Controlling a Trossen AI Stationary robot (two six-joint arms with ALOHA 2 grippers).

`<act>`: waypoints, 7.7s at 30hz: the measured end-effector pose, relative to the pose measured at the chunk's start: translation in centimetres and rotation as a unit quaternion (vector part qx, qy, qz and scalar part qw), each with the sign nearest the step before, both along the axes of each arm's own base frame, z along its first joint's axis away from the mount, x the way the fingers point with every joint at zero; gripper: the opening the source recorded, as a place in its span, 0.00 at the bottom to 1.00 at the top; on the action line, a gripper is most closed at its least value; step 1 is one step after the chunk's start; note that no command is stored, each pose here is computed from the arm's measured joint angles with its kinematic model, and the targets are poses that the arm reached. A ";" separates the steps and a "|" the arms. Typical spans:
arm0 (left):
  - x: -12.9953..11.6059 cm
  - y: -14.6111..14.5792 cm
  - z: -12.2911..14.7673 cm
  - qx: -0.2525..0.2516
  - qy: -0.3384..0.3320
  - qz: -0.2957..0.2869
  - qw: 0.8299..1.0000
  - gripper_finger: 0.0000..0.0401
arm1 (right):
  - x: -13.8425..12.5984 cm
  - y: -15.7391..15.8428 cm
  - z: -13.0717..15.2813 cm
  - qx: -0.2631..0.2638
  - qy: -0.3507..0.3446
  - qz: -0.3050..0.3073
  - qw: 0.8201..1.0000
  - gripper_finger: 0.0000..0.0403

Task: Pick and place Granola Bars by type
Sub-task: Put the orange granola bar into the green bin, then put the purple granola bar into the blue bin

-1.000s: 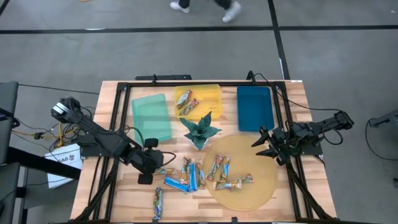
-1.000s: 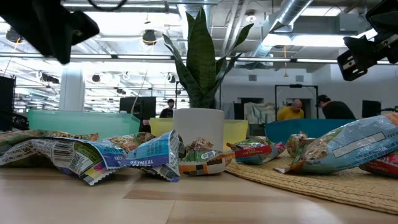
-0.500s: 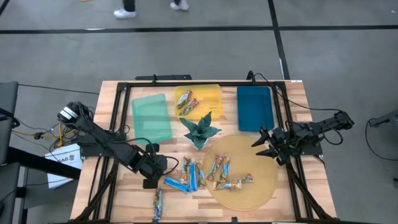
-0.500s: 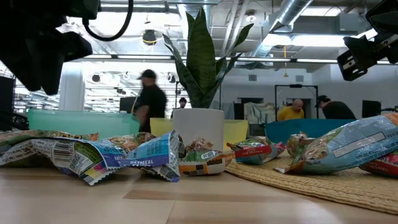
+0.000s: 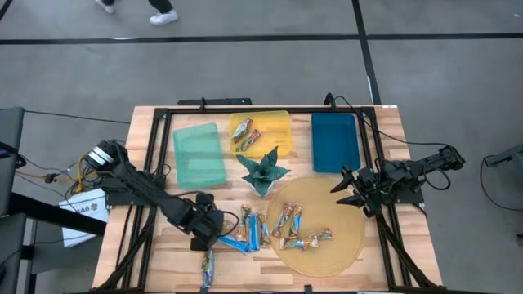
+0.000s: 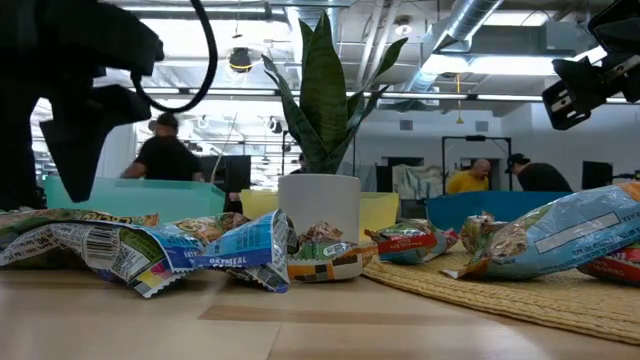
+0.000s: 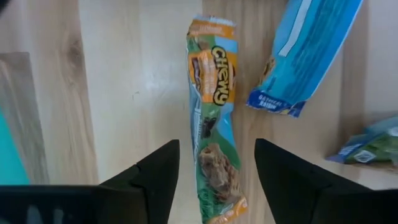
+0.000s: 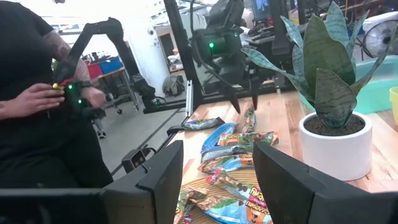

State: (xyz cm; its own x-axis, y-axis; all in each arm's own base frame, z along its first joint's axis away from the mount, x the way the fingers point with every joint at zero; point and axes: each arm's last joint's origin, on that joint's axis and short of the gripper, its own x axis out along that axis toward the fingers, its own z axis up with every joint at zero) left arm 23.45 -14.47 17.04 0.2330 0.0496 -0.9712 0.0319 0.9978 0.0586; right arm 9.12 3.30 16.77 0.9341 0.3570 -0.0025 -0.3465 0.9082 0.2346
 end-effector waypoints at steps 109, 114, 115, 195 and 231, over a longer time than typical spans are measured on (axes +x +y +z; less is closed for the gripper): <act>-6.3 23.7 7.1 0.182 -0.055 0.369 0.909 0.07 | 0.0 0.0 0.0 0.000 0.000 0.000 1.000 0.47; -6.0 24.9 5.8 0.194 0.006 0.319 0.928 0.07 | 0.0 0.0 0.0 0.000 0.001 0.000 1.000 0.47; -5.9 25.2 5.6 0.195 0.017 0.309 0.931 0.07 | 0.0 0.0 0.0 0.000 0.000 0.000 1.000 0.47; -6.7 5.8 10.0 -0.271 -0.134 -0.174 0.937 0.35 | 0.0 0.0 0.0 0.000 0.000 0.000 1.000 0.47; 4.5 -2.2 2.5 -0.180 -0.120 -0.032 0.976 0.35 | 0.0 0.0 0.0 0.000 0.001 0.000 1.000 0.47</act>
State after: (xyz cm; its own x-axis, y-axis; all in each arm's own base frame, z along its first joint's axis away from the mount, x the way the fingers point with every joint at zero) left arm 27.98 -16.66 19.56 0.4471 -0.3076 -0.8399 0.1239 0.9513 -0.2824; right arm 9.13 3.30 16.75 0.9342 0.3567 -0.0043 -0.3457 0.9084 0.2350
